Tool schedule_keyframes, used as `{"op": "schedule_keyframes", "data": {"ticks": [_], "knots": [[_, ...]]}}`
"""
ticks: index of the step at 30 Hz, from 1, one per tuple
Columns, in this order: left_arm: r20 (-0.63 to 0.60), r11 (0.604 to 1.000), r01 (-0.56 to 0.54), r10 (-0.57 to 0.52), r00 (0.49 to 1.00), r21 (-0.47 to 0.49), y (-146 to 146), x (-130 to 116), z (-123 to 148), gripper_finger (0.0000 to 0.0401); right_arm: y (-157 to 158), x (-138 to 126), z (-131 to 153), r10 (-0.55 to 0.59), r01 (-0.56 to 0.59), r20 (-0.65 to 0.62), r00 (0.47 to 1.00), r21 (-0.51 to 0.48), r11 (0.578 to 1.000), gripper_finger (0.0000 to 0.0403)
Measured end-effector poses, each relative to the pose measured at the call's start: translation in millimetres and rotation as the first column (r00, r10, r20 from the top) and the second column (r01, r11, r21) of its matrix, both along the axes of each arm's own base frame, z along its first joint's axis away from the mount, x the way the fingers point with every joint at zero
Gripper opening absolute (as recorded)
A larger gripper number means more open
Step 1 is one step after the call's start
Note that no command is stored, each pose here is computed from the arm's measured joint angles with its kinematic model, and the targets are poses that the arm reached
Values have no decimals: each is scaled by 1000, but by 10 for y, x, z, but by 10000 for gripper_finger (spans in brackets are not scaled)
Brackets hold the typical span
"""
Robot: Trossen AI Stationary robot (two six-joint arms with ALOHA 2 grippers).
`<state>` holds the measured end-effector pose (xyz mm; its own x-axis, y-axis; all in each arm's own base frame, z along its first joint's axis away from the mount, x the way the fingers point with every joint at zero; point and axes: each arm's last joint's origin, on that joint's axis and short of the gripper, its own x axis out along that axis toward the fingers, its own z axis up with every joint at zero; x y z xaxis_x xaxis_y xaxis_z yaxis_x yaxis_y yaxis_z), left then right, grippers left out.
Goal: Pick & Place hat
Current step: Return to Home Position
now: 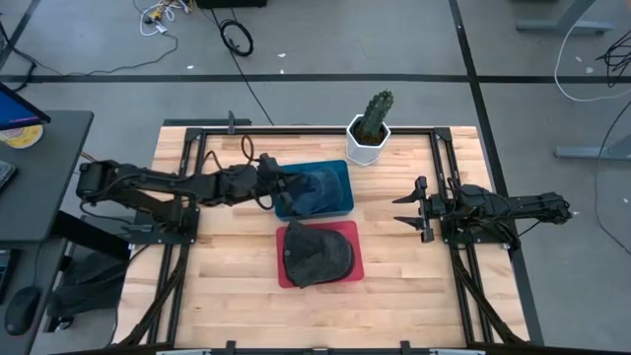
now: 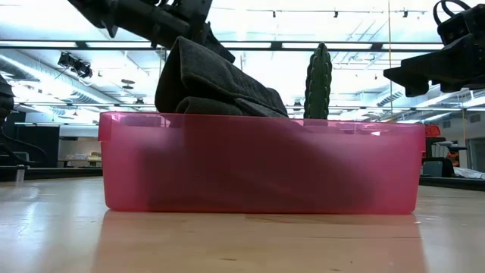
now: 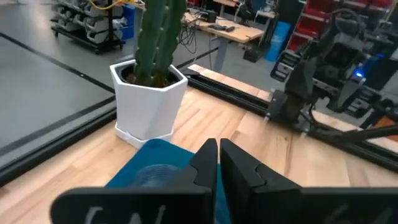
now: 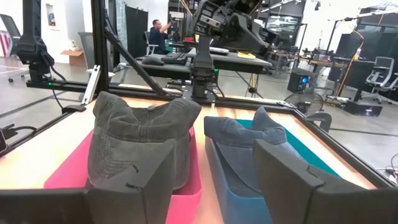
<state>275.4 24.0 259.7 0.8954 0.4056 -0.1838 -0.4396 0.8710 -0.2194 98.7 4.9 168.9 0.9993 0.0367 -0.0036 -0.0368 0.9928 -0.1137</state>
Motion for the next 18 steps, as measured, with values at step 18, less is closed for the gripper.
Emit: {"op": "schedule_keyframes", "data": {"ticks": [18], "knots": [[-173,994,-21,40,984,110,-389,-95,-102,21,0,0,1,0,0,1,1000,0,1000,217]]}}
